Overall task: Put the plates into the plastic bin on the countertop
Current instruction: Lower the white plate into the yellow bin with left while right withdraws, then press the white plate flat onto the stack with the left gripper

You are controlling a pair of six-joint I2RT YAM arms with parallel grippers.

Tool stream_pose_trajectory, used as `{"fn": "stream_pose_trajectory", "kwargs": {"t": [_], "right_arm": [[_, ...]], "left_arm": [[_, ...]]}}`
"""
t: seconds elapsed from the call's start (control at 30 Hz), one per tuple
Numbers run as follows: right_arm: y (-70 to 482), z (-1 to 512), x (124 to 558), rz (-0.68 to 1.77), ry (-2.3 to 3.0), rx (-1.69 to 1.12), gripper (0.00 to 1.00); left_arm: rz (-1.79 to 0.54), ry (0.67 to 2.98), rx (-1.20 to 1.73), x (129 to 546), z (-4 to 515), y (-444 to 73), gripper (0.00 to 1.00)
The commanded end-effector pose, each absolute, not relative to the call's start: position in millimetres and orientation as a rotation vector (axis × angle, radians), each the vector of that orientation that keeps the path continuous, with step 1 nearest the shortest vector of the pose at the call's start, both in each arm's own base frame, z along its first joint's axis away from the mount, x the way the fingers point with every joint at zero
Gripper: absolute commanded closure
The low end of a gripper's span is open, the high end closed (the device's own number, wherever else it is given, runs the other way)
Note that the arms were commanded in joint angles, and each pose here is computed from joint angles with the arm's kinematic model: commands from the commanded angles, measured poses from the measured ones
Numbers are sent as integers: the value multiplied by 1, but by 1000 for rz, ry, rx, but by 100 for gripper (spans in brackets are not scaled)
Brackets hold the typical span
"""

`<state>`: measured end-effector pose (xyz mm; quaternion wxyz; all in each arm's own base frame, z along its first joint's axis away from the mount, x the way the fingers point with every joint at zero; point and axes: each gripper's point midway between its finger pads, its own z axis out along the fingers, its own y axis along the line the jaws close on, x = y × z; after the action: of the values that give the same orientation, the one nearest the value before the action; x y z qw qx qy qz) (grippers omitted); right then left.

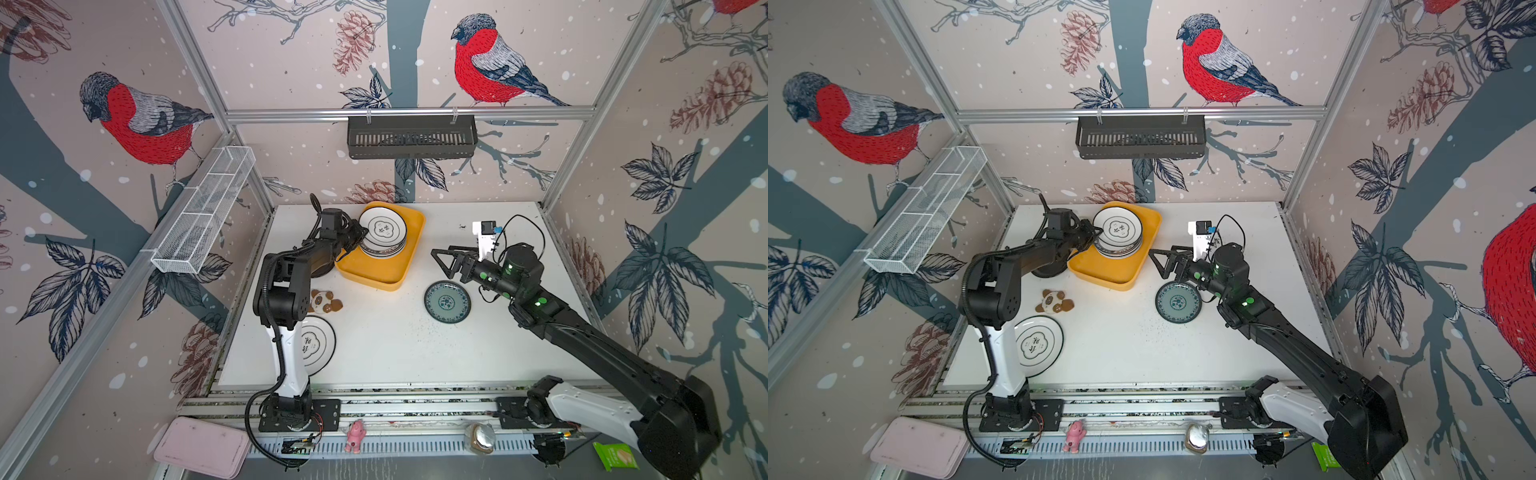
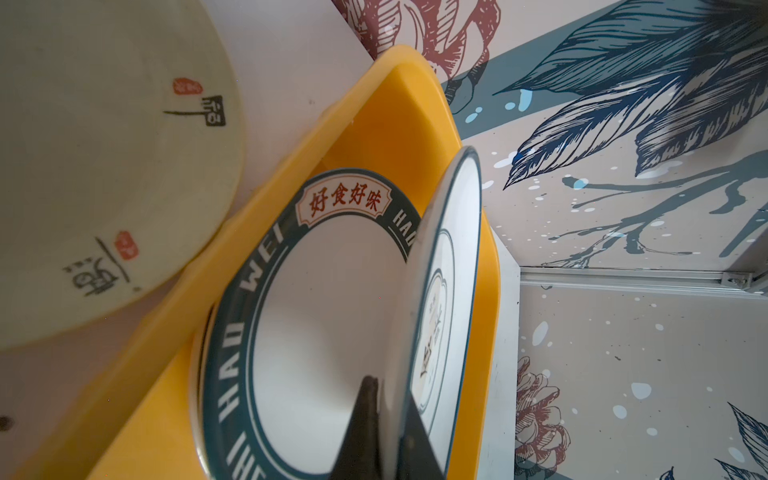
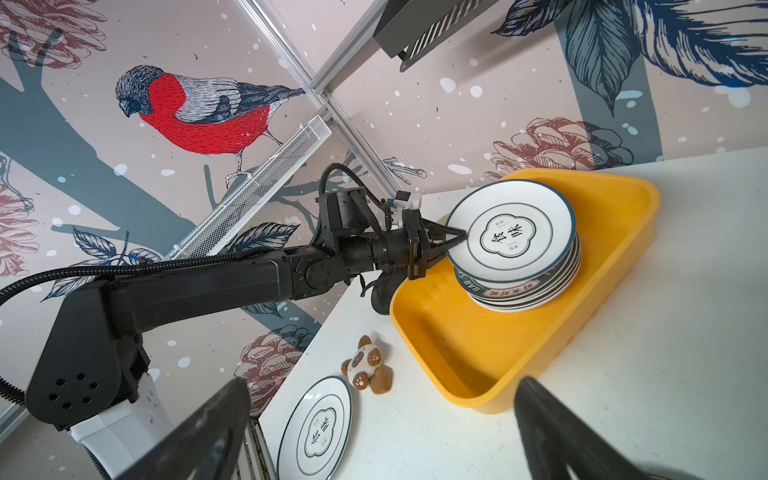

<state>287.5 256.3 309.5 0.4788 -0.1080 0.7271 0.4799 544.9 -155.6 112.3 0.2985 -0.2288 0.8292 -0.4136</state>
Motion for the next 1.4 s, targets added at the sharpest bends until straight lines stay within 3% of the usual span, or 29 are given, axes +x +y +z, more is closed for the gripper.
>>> {"fn": "stream_pose_trajectory", "kwargs": {"t": [0.0, 0.47, 0.97, 1.2, 1.37], "right_arm": [[255, 316, 289, 1157, 1750, -263, 0], [254, 311, 293, 1141, 1771, -248, 0], [252, 305, 297, 1114, 1791, -229, 1], [248, 303, 297, 1099, 1801, -213, 0], [245, 302, 297, 1092, 1797, -195, 0]], "left_arm": [[-1107, 2159, -602, 554, 120, -155, 93], [-1096, 2189, -648, 553, 99, -153, 88], [-1074, 2219, -637, 546, 92, -152, 73], [-1061, 2235, -627, 543, 89, -152, 59], [-1033, 2254, -608, 541, 89, -152, 44]]}}
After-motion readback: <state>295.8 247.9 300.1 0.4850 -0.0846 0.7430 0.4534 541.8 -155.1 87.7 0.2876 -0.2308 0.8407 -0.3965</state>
